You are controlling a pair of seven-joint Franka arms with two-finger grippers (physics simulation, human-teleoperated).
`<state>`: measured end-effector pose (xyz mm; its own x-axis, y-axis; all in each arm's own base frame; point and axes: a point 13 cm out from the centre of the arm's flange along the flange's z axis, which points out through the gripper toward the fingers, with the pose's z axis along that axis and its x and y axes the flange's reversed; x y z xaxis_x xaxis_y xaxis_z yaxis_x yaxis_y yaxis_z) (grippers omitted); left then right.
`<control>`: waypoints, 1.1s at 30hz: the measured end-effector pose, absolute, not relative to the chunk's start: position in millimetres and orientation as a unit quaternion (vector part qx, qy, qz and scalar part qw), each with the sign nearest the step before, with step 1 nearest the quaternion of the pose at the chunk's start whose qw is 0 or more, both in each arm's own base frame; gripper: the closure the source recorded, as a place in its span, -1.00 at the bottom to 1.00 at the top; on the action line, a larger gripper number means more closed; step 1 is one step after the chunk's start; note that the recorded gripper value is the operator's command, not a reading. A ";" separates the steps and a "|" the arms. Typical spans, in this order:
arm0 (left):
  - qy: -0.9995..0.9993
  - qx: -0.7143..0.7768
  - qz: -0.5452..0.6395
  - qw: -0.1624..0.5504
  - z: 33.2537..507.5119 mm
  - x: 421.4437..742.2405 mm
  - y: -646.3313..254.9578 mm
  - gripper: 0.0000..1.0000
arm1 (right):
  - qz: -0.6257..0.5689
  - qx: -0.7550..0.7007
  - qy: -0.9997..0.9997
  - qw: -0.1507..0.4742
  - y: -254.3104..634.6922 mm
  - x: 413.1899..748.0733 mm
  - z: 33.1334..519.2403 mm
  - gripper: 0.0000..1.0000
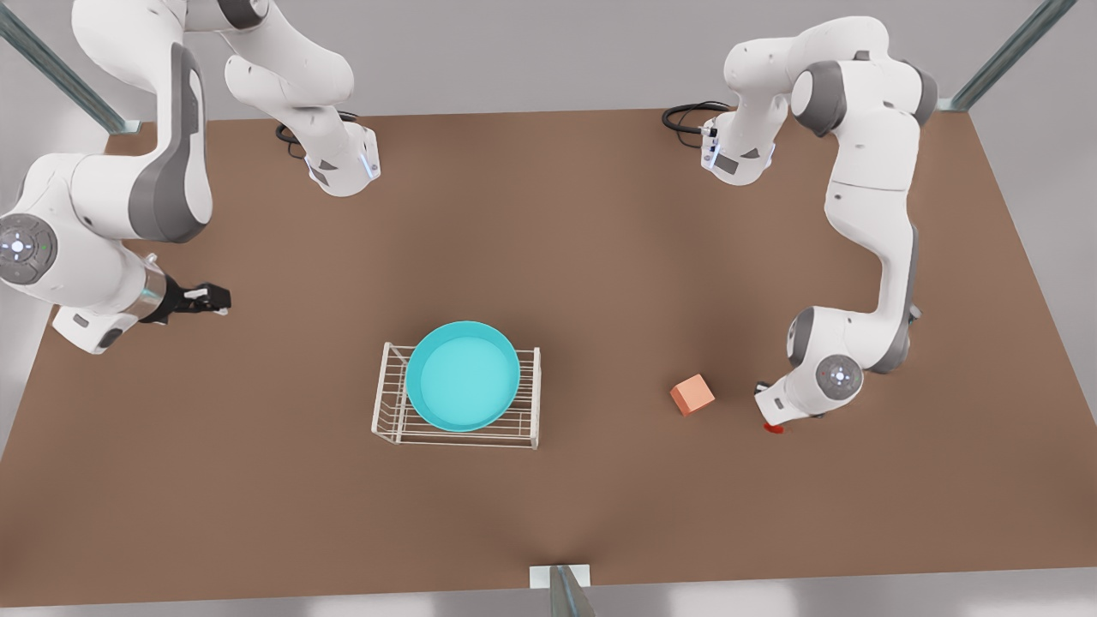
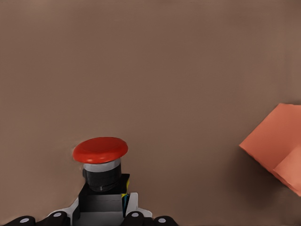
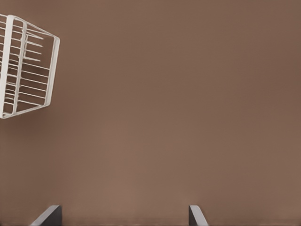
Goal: Place the plate on the shelf with right arm and place the red button switch in the plate with left arm
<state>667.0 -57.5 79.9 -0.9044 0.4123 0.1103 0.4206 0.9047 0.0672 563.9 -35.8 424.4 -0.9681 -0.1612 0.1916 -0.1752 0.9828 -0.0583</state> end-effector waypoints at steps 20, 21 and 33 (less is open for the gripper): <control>-0.978 -0.066 0.196 0.003 278.2 610.4 -556.9 0.14 | 0.028 0.090 -0.991 0.097 -38.0 567.8 414.6 -1.00; -0.976 -0.049 0.211 0.002 278.2 606.7 -572.3 0.14 | 0.028 0.090 -0.991 0.097 -37.9 567.9 414.8 -1.00; -0.950 0.120 0.289 -0.008 276.6 631.8 -607.9 -1.00 | 0.026 0.093 -0.990 0.098 -37.1 568.9 411.3 -1.00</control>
